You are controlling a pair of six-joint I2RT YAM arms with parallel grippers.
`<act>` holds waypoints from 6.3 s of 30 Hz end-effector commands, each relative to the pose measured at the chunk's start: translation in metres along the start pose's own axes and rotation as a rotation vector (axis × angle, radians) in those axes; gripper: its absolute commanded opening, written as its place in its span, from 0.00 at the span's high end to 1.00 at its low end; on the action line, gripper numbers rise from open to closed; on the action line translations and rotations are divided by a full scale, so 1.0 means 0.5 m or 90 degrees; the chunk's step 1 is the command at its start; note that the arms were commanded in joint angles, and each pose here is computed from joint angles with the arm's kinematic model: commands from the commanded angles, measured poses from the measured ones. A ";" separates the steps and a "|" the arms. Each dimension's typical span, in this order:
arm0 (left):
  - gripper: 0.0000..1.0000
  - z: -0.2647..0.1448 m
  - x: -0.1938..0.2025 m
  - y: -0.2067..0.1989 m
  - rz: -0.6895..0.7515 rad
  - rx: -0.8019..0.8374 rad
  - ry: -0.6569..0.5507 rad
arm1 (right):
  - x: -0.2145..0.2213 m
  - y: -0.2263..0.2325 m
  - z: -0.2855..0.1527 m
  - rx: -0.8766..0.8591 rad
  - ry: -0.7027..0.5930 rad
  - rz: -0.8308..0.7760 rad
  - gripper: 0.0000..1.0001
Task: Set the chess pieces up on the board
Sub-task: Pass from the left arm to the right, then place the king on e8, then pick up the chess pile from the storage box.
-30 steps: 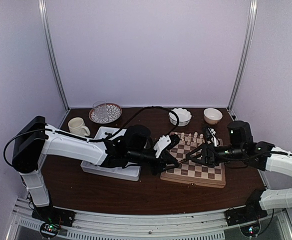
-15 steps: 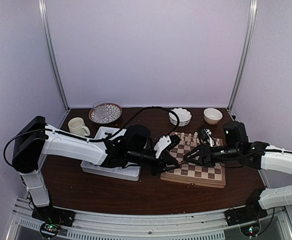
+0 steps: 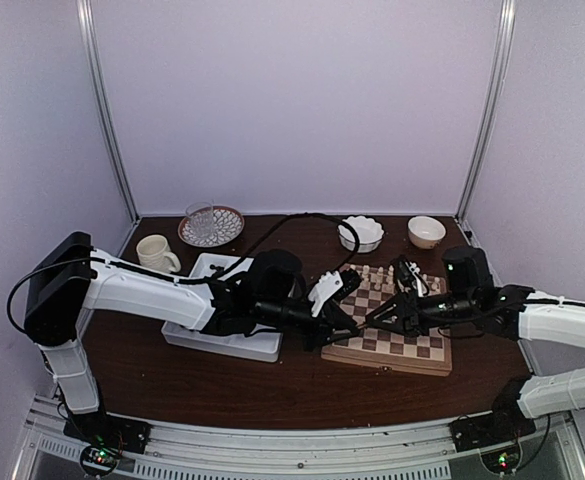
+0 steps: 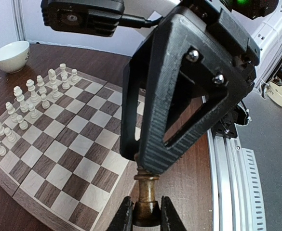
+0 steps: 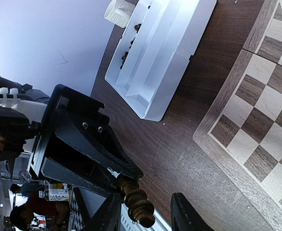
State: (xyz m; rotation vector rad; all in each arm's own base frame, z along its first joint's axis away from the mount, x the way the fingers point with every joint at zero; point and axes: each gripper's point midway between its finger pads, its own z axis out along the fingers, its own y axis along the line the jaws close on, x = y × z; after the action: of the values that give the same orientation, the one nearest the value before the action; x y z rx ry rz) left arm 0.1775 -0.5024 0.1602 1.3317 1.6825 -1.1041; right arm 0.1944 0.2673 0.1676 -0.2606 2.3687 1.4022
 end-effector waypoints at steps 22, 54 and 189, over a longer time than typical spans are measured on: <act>0.42 -0.133 -0.112 0.055 -0.024 -0.143 -0.036 | -0.053 -0.060 -0.097 0.308 0.016 -0.210 0.90; 0.38 -0.519 0.049 0.194 -0.047 -0.632 -0.021 | -0.006 -0.168 -0.008 0.628 0.204 -0.327 0.93; 0.74 -0.543 0.341 0.585 -0.678 -0.926 0.172 | -0.228 -0.037 0.040 0.411 -0.236 -0.408 0.43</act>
State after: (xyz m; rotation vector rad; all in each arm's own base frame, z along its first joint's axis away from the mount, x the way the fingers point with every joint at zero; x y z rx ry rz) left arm 0.4072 -0.1576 0.0506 -0.3822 2.5876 0.1440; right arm 0.3092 0.2737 0.1777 -0.4901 2.0606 0.3009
